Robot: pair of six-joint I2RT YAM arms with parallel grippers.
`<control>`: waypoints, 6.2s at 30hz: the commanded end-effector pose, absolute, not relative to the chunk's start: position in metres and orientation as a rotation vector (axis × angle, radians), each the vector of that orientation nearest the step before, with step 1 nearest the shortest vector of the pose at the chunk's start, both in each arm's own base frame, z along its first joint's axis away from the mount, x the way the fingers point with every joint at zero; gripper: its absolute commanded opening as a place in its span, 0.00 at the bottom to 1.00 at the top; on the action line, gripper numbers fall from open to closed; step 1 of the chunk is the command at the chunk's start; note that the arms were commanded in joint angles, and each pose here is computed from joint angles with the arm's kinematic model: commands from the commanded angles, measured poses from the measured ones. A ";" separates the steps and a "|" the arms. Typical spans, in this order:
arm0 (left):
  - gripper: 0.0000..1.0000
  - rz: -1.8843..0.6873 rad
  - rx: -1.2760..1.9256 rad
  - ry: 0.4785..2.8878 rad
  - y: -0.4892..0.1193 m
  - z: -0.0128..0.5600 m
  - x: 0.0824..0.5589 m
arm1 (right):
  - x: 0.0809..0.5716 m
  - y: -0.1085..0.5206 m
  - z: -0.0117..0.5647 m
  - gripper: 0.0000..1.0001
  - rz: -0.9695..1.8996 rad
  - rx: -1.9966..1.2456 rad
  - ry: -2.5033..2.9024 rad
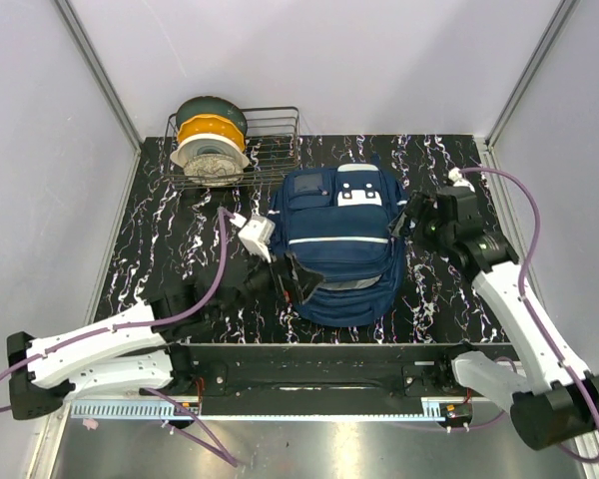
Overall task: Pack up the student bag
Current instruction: Adjust the student bag at the center of the board, then zip the student bag at the center of the board.
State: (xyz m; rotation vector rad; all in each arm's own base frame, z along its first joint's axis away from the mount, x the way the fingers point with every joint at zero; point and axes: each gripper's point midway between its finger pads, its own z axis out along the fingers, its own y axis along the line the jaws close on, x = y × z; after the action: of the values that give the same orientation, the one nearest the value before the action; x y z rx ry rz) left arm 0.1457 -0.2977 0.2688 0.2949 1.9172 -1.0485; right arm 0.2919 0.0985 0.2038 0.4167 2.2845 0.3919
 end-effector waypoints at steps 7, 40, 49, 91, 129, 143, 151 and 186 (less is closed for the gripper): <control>0.99 -0.819 0.026 2.044 -0.227 0.209 0.228 | 0.220 0.147 0.219 0.86 0.933 0.447 2.208; 0.73 -1.304 0.082 2.066 -0.298 0.164 0.282 | 0.245 0.156 0.159 0.27 0.882 0.659 2.150; 0.77 -1.368 0.168 2.017 -0.323 0.195 0.247 | 0.258 0.091 0.173 0.19 0.488 0.622 2.137; 0.87 -0.871 -0.054 2.189 -0.281 0.144 0.341 | 0.210 0.262 0.217 0.71 0.823 0.718 2.118; 0.66 -0.872 -0.046 2.220 -0.278 0.144 0.338 | 0.213 0.319 0.141 0.51 0.811 0.932 2.259; 0.66 -0.894 -0.043 2.207 -0.280 0.150 0.338 | 0.231 0.305 0.120 0.47 0.717 1.029 2.213; 0.67 -0.909 -0.045 2.207 -0.282 0.149 0.338 | 0.247 0.308 0.105 0.41 0.749 1.072 2.165; 0.67 -0.923 -0.033 2.213 -0.284 0.145 0.344 | 0.220 0.282 0.157 0.00 0.758 0.533 2.232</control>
State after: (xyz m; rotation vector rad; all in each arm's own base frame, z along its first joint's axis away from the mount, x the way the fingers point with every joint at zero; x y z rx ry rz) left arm 0.3290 -0.2824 0.1270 -0.0483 2.2706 -0.9081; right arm 0.2264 0.2928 0.1359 0.7029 2.2322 0.7615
